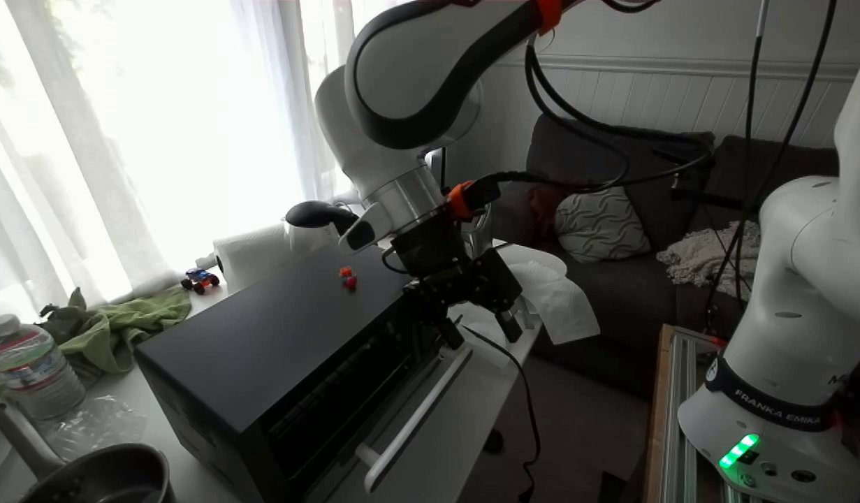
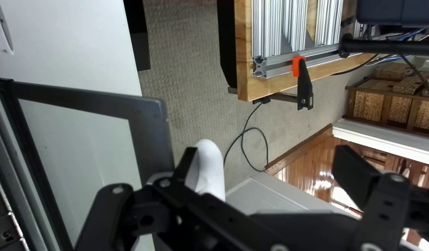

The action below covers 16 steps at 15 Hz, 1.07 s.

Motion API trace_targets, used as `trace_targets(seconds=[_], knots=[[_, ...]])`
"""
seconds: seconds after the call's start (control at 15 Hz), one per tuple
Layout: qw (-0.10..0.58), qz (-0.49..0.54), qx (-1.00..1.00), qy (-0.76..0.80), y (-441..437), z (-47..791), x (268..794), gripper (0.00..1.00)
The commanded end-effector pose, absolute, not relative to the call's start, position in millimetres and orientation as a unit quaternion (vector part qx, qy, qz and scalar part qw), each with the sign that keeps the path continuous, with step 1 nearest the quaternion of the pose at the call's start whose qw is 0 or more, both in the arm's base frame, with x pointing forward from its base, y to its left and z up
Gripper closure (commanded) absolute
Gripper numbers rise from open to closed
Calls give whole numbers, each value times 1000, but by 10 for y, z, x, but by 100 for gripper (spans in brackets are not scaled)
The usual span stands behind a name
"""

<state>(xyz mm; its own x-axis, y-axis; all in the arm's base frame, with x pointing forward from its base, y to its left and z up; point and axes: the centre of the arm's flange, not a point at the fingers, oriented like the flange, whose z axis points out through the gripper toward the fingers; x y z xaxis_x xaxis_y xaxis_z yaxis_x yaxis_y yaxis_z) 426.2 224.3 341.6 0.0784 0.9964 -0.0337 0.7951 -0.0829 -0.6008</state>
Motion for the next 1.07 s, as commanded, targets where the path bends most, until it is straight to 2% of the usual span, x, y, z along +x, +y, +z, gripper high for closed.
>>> trace_targets(seconds=[0.0,1.0], knots=[[256,244,-685,-637,2248,3304,4247,0],[295,282,-662,-628,2222,3248,4092,0]])
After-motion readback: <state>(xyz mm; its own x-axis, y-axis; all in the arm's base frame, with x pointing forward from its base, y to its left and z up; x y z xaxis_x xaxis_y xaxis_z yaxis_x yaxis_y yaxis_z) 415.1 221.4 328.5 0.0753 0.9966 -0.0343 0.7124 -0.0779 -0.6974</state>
